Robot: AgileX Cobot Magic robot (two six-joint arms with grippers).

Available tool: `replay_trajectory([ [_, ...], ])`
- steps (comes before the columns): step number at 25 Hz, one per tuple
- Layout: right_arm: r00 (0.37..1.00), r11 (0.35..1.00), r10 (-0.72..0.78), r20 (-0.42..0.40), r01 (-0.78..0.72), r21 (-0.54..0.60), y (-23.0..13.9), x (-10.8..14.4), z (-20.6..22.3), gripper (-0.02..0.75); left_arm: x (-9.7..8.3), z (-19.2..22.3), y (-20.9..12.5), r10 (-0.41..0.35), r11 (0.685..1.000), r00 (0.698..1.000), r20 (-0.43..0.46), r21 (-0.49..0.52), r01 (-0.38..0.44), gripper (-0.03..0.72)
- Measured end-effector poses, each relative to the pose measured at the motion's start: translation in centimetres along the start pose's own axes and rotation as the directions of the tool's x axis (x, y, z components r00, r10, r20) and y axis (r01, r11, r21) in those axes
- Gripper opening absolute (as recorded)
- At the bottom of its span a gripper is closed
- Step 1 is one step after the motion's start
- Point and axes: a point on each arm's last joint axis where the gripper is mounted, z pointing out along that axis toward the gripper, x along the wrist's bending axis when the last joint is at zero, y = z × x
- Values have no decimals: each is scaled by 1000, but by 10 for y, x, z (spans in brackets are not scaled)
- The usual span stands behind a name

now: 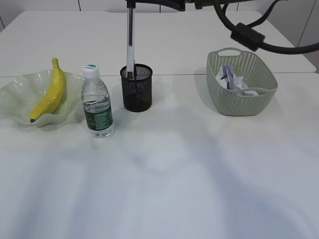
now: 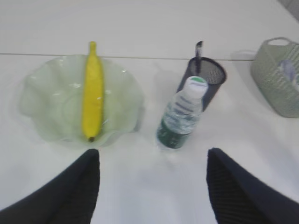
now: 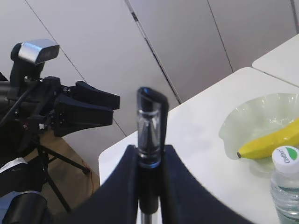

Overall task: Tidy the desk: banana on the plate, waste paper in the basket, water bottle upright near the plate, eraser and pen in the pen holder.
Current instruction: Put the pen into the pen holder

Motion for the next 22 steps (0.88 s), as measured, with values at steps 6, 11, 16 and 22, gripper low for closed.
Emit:
replay_trajectory([
  [6,993,1000,-12,117,12,0,0,-11,-1,63,23,-16,-11,73,992,966,-247,119,-44,508],
  [11,961,999,-18,274,31,-44,5,-25,-4,63,31,-33,-15,80,990,931,-357,135,-33,508],
  [16,916,996,-53,399,78,-49,4,-48,-1,63,26,-45,-15,41,996,941,-335,85,-13,507],
  [22,898,994,-94,429,105,-3,-8,-88,17,63,22,-47,-17,-10,996,954,-298,79,35,507],
])
